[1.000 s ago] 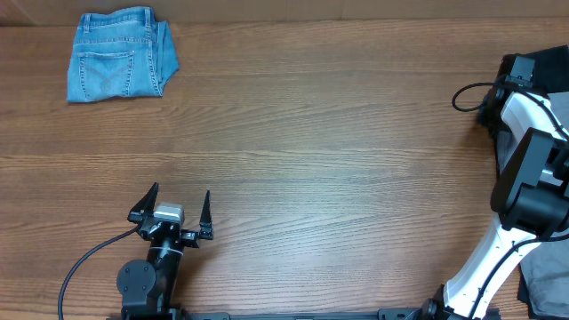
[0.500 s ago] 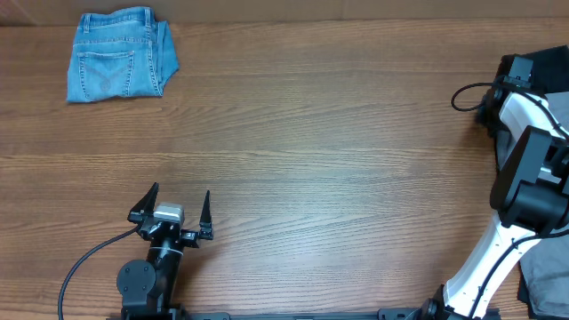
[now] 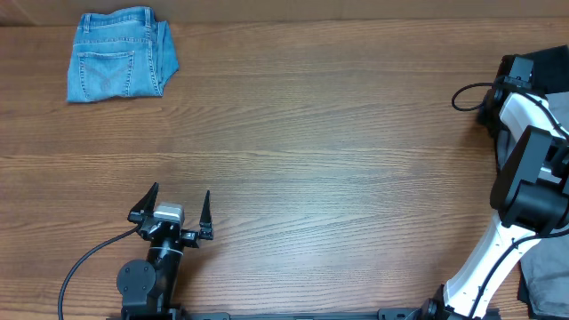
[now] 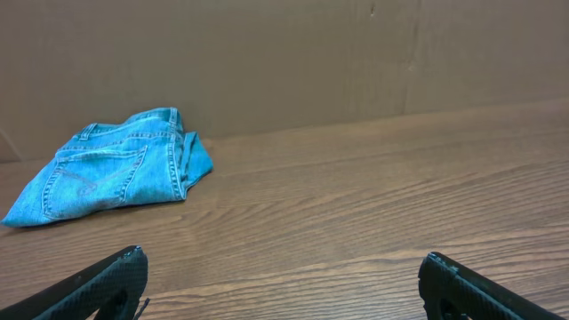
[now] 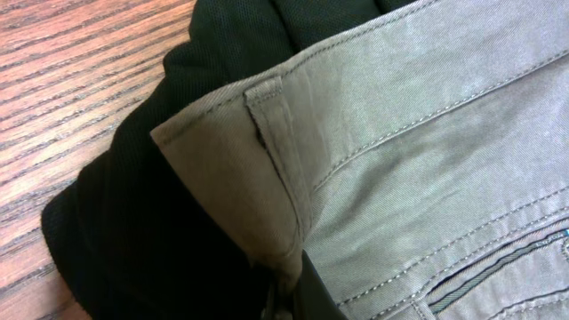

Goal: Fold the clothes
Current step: 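Grasp the waistband of the top grey trousers with the right gripper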

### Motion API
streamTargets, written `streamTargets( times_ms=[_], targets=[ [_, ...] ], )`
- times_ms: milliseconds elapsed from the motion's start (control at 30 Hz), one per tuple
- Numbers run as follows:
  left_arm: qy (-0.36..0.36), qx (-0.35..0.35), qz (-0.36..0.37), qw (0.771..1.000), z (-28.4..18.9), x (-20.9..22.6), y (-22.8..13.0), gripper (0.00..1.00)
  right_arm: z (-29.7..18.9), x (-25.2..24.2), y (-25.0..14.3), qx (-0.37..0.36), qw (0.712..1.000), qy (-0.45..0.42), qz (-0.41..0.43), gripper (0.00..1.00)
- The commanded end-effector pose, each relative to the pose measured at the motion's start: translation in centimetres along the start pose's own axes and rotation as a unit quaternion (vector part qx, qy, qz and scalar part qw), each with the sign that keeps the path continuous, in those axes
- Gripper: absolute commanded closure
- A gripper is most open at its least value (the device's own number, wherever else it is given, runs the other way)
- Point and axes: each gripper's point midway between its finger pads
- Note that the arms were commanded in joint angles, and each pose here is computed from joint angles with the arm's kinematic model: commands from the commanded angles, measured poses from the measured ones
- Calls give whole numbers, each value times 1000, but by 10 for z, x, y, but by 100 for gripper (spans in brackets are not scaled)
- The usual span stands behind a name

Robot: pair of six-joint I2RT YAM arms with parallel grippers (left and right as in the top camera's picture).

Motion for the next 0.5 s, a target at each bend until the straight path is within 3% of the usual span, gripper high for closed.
streamTargets(
  times_ms=[0,133,167,200,233,467],
  targets=[
    [2,-2,9,1000,0,0,-1,0,0,0,8,-8,1000,-3,10,96],
    [2,-2,9,1000,0,0,-1,0,-4,-1,12,-15,1000,-1,18,96],
    [2,-2,9,1000,0,0,-1,0,-4,-1,11,-14,1000,-1,11,91],
    [2,-2,9,1000,0,0,-1,0,-4,2,10,-12,1000,8,-3,79],
    [2,-2,9,1000,0,0,-1,0,-4,7,9,-11,1000,21,-14,75],
    [2,-2,9,1000,0,0,-1,0,-4,13,12,-19,999,39,-19,73]
  ],
)
Point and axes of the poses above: each gripper's point midway between its finger pads, its own z axis out along the fingers, its own x axis along the line the jaws close on, y = z × x, and after that the axes turned 8 degrees about -z, right-handed
